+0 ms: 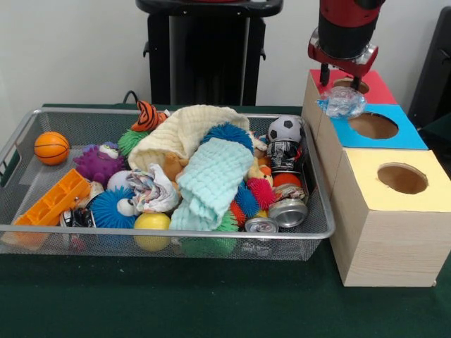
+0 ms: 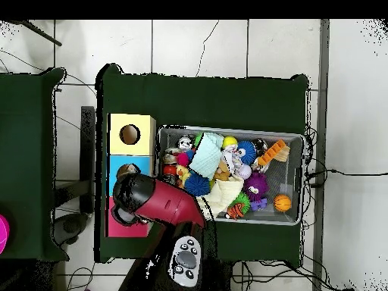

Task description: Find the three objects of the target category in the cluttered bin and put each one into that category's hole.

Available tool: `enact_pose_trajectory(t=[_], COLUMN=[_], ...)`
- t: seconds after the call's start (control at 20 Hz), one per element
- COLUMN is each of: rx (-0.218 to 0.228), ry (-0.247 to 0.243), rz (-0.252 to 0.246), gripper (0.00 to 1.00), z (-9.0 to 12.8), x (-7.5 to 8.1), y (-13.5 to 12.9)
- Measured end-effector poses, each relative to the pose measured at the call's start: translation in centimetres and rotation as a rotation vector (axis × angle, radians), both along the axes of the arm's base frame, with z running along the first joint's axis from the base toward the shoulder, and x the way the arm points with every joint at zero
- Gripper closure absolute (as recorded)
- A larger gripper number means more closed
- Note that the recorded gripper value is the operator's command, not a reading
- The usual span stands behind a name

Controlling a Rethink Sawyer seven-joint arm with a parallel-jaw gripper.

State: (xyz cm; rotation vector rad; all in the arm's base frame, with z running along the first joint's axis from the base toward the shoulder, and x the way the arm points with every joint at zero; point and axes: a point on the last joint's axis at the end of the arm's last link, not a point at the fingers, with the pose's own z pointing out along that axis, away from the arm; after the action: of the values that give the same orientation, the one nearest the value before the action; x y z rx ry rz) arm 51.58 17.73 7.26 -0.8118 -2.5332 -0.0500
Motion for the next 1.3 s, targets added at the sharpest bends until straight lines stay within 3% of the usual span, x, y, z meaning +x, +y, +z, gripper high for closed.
enact_pose_trajectory(t=[0.2,0.45,1.0,1.3], rx=[-0.035,-0.058,-0.075,-0.076], ry=[-0.029,-0.045,-0.05,-0.05], rz=[0.114,0.202,0.267,0.274], gripper=[0.0,0.0,0.0,0.0], z=[0.1,0.3,0.5,0.5], x=[0.2,0.3,0.6,0.6], y=[0.6,1.1,1.4,1.5])
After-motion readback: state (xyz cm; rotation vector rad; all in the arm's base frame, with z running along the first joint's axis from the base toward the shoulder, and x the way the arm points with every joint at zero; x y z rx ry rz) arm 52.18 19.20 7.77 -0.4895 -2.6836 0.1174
